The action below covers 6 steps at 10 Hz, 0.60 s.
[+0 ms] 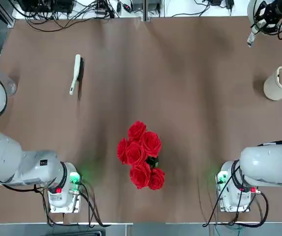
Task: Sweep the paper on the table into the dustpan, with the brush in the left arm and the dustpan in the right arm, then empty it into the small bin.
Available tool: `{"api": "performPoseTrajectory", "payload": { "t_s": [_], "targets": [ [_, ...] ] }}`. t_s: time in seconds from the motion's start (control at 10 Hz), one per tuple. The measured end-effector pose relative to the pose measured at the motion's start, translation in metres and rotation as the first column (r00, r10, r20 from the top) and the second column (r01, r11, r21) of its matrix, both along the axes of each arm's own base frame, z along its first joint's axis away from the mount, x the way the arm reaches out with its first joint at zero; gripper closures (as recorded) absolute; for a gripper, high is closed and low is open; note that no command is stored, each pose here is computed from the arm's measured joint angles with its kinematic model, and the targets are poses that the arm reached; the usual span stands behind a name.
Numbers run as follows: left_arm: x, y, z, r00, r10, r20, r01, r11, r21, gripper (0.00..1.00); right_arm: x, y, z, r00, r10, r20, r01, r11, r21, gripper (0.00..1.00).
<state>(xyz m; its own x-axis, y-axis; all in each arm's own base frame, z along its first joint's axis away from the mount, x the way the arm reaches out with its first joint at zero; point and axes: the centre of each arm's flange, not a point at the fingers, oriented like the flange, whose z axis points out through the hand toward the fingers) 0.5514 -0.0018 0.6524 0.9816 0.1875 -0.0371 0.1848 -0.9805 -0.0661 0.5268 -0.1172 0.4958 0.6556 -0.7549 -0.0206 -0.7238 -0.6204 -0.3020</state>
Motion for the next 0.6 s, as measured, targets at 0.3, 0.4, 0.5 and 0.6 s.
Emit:
{"api": "performPoseTrajectory", "payload": {
  "t_s": [0.3,0.4,0.5,0.6],
  "targets": [
    [-0.017,-0.002,0.019,1.0,-0.003,0.009,0.003,1.0,-0.003,0.0,-0.007,0.001,-0.003,1.0,-0.001,-0.005,0.001,1.0,0.003,0.67],
    [-0.017,0.0,0.018,1.0,-0.005,0.003,0.005,1.0,-0.009,0.0,-0.012,0.002,0.0,1.0,-0.001,-0.001,0.001,1.0,0.003,0.67],
    [-0.017,0.001,0.017,1.0,-0.009,0.0,0.009,1.0,-0.017,0.0,-0.016,0.003,0.004,1.0,0.0,0.005,0.0,1.0,0.004,0.67],
    [-0.017,0.001,0.016,1.0,-0.01,-0.001,0.01,1.0,-0.02,0.0,-0.019,0.004,0.008,1.0,-0.001,0.011,0.001,1.0,0.003,0.67]
  ]
}}
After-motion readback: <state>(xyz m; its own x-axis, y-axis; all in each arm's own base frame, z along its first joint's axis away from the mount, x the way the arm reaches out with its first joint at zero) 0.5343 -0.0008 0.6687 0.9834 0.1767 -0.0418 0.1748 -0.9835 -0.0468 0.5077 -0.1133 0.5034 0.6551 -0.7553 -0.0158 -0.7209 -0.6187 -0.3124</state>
